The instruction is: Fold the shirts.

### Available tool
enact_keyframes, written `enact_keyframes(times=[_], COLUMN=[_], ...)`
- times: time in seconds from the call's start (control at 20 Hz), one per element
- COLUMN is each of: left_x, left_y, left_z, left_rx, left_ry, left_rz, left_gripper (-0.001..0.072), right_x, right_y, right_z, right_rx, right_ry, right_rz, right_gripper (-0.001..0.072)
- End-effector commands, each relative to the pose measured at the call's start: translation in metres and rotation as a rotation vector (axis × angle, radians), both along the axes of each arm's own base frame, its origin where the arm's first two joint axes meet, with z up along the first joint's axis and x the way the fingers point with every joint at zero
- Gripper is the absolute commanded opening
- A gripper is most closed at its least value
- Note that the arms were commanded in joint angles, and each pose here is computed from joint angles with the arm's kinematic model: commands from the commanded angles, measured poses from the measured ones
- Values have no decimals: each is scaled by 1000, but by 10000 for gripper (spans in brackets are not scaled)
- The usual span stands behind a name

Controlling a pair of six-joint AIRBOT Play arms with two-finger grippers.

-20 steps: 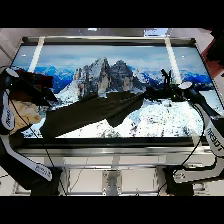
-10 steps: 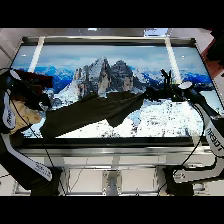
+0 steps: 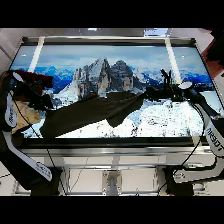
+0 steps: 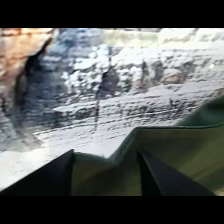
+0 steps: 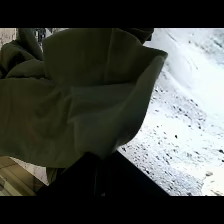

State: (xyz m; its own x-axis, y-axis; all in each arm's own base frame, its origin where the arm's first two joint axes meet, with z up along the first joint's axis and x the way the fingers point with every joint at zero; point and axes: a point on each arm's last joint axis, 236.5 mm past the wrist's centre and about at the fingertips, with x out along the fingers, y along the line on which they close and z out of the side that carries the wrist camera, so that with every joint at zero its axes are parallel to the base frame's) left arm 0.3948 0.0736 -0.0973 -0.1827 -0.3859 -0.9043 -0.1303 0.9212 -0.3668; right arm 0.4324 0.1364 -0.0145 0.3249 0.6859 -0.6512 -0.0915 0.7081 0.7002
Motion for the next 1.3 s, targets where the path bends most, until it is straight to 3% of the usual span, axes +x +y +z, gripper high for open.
enact_keyframes(times=[0.0,0.1,0.15,0.3,0.35,0.4,0.45,0.65,0.95,1.0,1.05,1.15,1.2,1.25], left_x=[2,-4,-7,-13,-13,-11,-11,-23,-8,-9,-10,-14,-18,-22], left_y=[-18,-22,-23,-26,-26,-25,-21,35,20,16,8,-10,-15,-17], left_z=[7,8,10,12,12,11,9,-8,-8,-8,-7,-7,-8,-11], left_rx=[-88,-97,-104,-116,-115,-110,-90,170,101,80,46,-35,-57,-64], left_ry=[-18,6,20,42,42,37,35,102,35,39,43,47,57,68], left_rz=[-27,-43,-50,-61,-61,-59,-59,-39,-24,-21,-16,-32,-30,-46], left_gripper=[304,138,11,15,111,378,599,613,593,561,482,450,348,183], right_x=[0,0,0,0,-1,-1,-1,-3,-3,-3,-3,-2,-2,-2], right_y=[0,0,0,0,0,1,1,2,1,1,2,2,3,3], right_z=[0,1,1,1,1,1,1,1,1,1,1,2,3,3], right_rx=[0,0,1,2,2,3,3,6,6,6,7,14,18,20], right_ry=[-1,-1,-1,0,1,2,3,8,7,7,7,7,7,6], right_rz=[-1,-1,-1,1,2,5,5,12,11,11,10,8,6,5], right_gripper=[53,52,53,53,53,53,53,53,53,53,53,53,53,53])
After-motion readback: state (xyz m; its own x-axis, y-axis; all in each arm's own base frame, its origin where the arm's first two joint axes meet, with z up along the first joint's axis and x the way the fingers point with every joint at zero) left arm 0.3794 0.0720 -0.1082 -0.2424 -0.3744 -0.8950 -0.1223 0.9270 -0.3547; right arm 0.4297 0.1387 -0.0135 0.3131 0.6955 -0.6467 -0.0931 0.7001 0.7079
